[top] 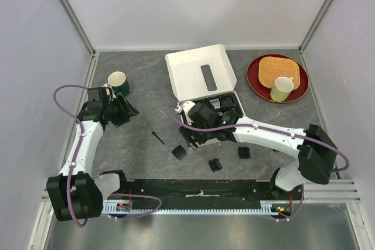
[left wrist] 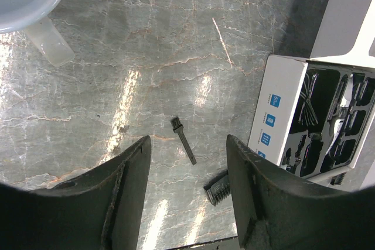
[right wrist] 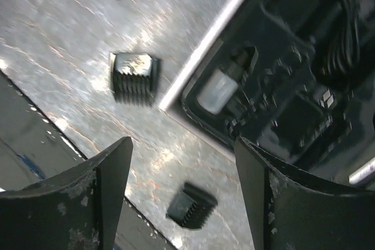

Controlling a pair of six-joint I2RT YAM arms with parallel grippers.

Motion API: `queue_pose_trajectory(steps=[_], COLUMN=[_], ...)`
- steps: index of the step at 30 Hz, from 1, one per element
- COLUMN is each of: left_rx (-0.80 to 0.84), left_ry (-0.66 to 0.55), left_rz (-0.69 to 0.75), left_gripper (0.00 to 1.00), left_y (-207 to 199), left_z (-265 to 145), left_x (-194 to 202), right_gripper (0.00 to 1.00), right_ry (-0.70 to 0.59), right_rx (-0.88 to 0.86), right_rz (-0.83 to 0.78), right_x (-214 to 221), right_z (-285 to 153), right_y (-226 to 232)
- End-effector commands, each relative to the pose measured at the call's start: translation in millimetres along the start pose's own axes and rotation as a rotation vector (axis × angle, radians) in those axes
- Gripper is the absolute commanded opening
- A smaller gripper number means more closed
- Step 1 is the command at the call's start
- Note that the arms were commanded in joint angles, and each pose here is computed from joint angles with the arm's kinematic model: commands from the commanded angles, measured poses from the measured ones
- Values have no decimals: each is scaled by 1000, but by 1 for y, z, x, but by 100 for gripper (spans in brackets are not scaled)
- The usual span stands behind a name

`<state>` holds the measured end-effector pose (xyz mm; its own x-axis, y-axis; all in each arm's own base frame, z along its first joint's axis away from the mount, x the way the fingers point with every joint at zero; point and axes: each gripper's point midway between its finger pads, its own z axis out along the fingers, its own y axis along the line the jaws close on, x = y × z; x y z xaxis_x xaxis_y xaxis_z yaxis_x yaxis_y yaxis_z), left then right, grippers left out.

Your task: Sort the hair-cutting tools

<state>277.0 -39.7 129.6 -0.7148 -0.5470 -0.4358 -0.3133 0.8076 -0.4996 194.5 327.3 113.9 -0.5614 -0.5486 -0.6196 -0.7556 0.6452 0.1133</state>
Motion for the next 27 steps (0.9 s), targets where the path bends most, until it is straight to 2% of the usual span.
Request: queue_pose_trajectory(steps=[1,5,10,13,15,16,20,27], left_rx=[50,57,81,174,252,281,469,623], left_ry=[-23,-23,-30,-22,-33,-22,60,94], left_rz=[45,48,63,102,102,99,83,179], left_gripper=[61,61,61,61,61,61,61,64], left_y=[-7,-8,-13,-27,-39,-44,-73,-106], left_z=[-2,-2,-5,-9,-15,-17,-40,-72], left_x=[-6,-5,-5,0,4,8,35,81], right_gripper=[79,83,86,86,81,73,66,68], right_ry=[76,123,144,131,112,97,71,17], right_rx=[181,312,292,326,362,367,353,335], right_rz=[126,208,294,374,453,482,602,591], right_x=[39,70,97,104,106,105,109,96], right_z=[-26,-37,-34,-32,-32,-32,-27,-29], right_y=[-30,-50,-46,-49,-52,-53,-48,-48])
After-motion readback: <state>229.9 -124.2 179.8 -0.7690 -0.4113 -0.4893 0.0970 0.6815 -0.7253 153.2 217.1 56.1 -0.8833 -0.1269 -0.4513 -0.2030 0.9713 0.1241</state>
